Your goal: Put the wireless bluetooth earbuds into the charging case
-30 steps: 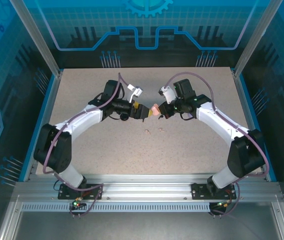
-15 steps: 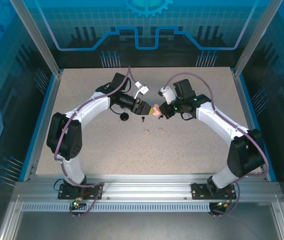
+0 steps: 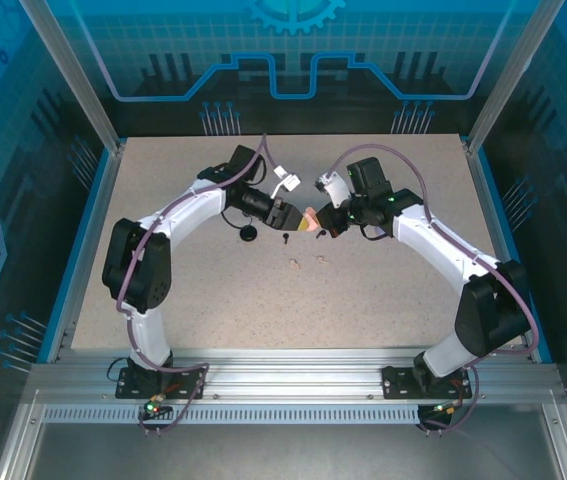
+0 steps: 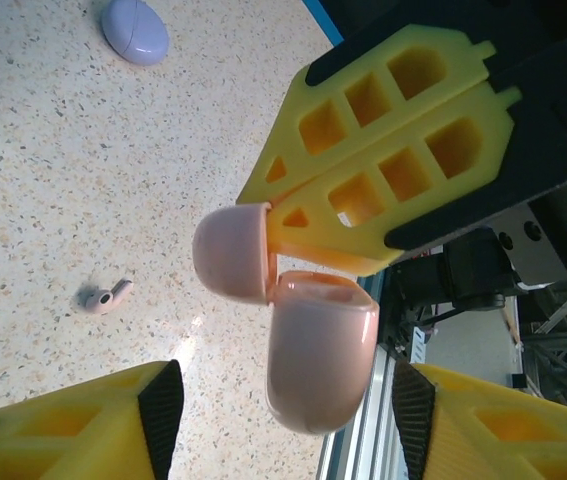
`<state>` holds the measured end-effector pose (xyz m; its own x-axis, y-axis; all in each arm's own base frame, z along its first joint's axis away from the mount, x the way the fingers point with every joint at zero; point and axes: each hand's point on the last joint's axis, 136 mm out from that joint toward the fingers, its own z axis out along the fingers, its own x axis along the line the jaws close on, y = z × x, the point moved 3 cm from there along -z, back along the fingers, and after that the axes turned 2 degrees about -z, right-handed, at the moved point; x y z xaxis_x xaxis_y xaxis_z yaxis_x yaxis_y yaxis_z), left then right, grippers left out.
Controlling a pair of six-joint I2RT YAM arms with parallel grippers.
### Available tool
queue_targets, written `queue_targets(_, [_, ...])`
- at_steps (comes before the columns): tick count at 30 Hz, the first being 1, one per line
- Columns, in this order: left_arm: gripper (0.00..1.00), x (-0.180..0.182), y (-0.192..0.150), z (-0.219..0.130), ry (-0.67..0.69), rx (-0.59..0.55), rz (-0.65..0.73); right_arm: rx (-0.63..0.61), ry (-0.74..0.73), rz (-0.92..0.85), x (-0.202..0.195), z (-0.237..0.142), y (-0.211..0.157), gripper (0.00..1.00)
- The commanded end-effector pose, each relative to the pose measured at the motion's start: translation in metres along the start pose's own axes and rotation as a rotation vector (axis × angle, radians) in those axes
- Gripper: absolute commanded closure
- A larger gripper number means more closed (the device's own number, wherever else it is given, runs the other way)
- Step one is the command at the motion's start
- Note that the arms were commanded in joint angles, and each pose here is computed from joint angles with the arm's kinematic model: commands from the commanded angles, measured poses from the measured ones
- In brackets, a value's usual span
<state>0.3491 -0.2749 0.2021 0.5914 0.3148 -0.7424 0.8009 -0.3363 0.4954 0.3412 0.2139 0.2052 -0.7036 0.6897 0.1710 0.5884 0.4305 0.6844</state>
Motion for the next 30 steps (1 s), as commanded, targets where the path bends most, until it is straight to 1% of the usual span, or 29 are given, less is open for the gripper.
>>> queue_targets(1, [0.43, -0.01, 0.004, 0.003, -0.048, 0.015, 0.015, -0.046, 0.028, -0.017, 0.01, -0.009, 0.009, 1.0])
queue_targets(4, [0.46, -0.012, 0.006, 0.005, -0.056, 0.016, 0.02, -0.046, 0.03, -0.017, 0.01, -0.009, 0.01, 1.0])
queue_targets(7, [0.47, -0.013, 0.006, 0.006, -0.064, 0.018, 0.02, -0.048, 0.031, -0.018, 0.01, -0.009, 0.01, 1.0])
queue_targets(13, [0.53, -0.016, 0.007, 0.008, -0.081, 0.023, 0.026, -0.05, 0.029, -0.018, 0.01, -0.009, 0.011, 1.0])
queue_targets(18, [0.56, -0.017, 0.006, 0.009, -0.09, 0.025, 0.027, -0.05, 0.027, -0.017, 0.01, -0.009, 0.01, 1.0])
queue_targets(22, [0.63, -0.017, 0.005, 0.01, -0.096, 0.029, 0.025, -0.051, 0.026, -0.016, 0.009, -0.009, 0.011, 1.0])
queue_targets(25, [0.65, -0.017, 0.004, 0.011, -0.1, 0.034, 0.022, -0.051, 0.025, -0.017, 0.009, -0.009, 0.011, 1.0])
queue_targets(30, [0.64, -0.017, 0.004, 0.013, -0.102, 0.036, 0.022, -0.054, 0.027, -0.015, 0.01, -0.01, 0.011, 1.0])
